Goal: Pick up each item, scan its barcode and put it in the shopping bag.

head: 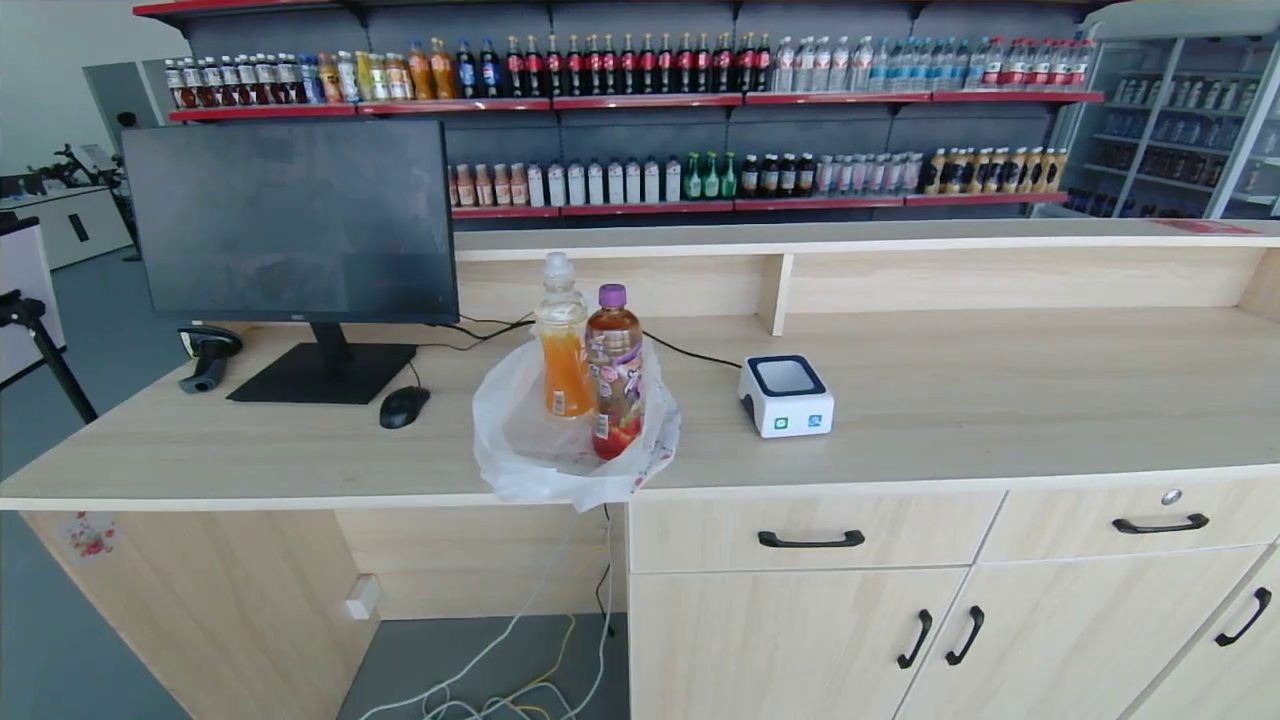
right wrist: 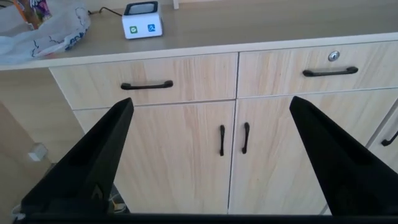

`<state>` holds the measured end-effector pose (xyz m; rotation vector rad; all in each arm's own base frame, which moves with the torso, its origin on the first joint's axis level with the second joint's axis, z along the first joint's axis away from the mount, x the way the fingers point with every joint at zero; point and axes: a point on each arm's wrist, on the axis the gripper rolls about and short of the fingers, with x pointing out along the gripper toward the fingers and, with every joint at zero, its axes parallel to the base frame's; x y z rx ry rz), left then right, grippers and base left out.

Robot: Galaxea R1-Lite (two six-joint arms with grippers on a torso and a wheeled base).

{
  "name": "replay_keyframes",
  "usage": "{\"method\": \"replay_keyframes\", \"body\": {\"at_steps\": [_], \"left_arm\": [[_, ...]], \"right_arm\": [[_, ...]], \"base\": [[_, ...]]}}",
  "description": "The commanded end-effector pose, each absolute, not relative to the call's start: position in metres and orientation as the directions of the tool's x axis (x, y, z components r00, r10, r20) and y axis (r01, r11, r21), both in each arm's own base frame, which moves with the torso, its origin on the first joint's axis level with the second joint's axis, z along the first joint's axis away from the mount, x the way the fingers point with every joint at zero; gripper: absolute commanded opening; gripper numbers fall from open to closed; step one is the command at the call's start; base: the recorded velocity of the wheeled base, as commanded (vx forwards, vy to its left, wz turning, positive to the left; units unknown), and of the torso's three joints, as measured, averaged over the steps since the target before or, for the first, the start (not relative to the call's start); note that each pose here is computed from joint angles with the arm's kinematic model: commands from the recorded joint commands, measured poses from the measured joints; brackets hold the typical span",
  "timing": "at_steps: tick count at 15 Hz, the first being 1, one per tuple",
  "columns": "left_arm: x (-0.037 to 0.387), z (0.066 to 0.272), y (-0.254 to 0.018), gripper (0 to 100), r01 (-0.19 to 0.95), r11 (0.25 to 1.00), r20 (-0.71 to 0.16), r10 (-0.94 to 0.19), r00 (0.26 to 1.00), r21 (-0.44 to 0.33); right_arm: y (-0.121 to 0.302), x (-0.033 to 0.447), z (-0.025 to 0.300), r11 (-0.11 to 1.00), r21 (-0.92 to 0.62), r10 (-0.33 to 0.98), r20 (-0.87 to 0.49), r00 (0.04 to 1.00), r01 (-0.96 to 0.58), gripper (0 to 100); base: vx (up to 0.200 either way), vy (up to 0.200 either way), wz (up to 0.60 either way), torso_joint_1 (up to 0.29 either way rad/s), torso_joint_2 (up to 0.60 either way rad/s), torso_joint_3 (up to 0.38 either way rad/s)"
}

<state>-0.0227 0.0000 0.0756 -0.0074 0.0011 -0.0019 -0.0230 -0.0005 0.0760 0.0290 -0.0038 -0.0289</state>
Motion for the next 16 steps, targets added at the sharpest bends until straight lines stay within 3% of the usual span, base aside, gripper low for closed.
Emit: {"method": "replay_keyframes", "body": {"at_steps": [1, 4, 16], "left_arm": [[-0.0227, 0.0757, 0.0, 100, 0.002, 1.0, 0.0, -0.002, 1.0, -0.008], [-0.0227, 0.0757, 0.0, 100, 0.002, 1.0, 0.0, -0.002, 1.0, -0.008], [-0.0227, 0.0757, 0.0, 100, 0.002, 1.0, 0.0, -0.002, 1.0, -0.008]], "right_arm": [[-0.0005, -0.0229, 0.0761, 0.999, 0.028, -0.029, 0.003, 1.0, 0.029, 100], [-0.0005, -0.0229, 0.0761, 0.999, 0.032, -0.029, 0.003, 1.0, 0.029, 100], [-0.0005, -0.0229, 0.0761, 0.999, 0.034, -0.029, 0.003, 1.0, 0.029, 100]], "base": [[0.0, 0.0, 0.0, 0.0, 0.0, 0.0], [-0.2, 0.0, 0.0, 0.007, 0.0, -0.001], [0.0, 0.0, 0.0, 0.0, 0.0, 0.0]]}}
